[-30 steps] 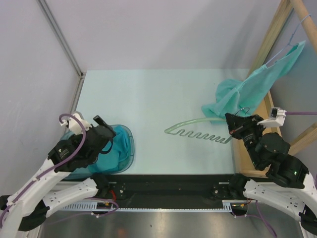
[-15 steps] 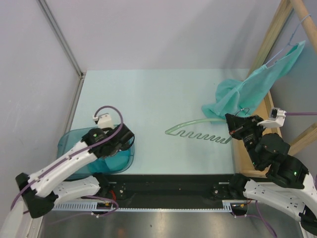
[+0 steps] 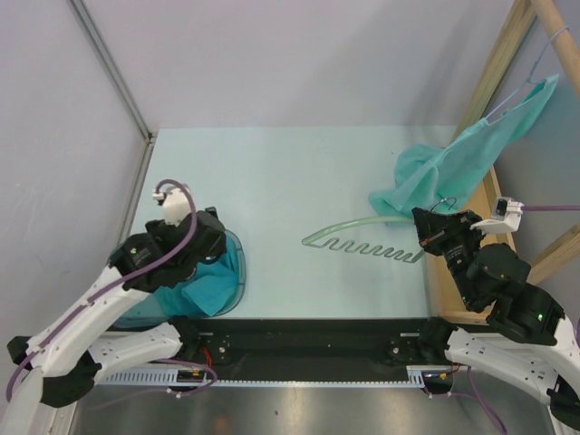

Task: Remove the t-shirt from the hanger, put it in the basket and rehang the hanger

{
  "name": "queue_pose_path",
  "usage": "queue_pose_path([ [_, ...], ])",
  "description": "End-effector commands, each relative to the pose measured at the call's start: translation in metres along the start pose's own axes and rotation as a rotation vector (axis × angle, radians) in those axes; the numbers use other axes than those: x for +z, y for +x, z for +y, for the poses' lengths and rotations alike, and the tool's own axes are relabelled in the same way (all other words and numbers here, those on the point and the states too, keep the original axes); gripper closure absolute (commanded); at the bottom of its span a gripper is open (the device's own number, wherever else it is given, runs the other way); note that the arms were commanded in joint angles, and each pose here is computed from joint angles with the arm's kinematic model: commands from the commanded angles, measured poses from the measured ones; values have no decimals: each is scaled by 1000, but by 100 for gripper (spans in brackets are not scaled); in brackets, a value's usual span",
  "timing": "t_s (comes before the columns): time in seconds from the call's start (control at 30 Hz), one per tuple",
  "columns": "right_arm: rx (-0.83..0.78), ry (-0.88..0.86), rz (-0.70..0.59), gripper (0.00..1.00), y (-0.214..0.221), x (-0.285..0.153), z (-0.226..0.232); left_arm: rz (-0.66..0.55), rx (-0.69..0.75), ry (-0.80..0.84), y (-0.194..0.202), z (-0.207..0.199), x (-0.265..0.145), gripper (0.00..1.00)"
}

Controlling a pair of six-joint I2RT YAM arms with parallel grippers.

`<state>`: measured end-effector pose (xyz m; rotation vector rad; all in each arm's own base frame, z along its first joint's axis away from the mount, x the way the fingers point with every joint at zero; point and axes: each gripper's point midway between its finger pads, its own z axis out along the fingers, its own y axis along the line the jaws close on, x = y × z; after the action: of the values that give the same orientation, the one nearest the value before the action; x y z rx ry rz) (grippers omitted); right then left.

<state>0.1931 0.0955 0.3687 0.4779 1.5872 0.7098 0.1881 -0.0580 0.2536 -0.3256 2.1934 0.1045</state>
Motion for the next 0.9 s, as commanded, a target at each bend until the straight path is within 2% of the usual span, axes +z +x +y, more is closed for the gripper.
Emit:
queue_pose_path([
  [0.0,33,-21,-18,100,-7,2,10,119,171,183,38,-28,8,0],
  [0.03,29,-20,-15,100,-5,3,11,85,131,320,34,-49,2,0],
  [0.1,8,-18,-3,100,-1,6,12,103,163,593,37,-83,-26,0],
  [0.13,4,-20,2,100,0,6,13,0,101,746,14,-97,-50,0],
  [0.23,-14,-10,14,100,3,5,9,-197,6,922,-34,-103,-93,0],
  [0.3,-18,-2,13,100,2,4,6,-332,-37,986,-66,-93,-122,0],
  [0.4,-44,15,24,100,7,4,0,-436,-35,1062,-91,-89,-151,0],
  [0.5,-93,48,44,100,15,7,-6,-489,55,1233,-93,-102,-184,0],
  [0.53,-112,65,51,100,18,10,-8,-487,100,1316,-86,-107,-197,0],
  [0.67,-166,92,93,100,32,15,-12,-472,186,1472,-75,-123,-217,0],
  [0.87,-211,83,158,100,54,26,-4,-266,315,1524,-36,-165,-189,0],
])
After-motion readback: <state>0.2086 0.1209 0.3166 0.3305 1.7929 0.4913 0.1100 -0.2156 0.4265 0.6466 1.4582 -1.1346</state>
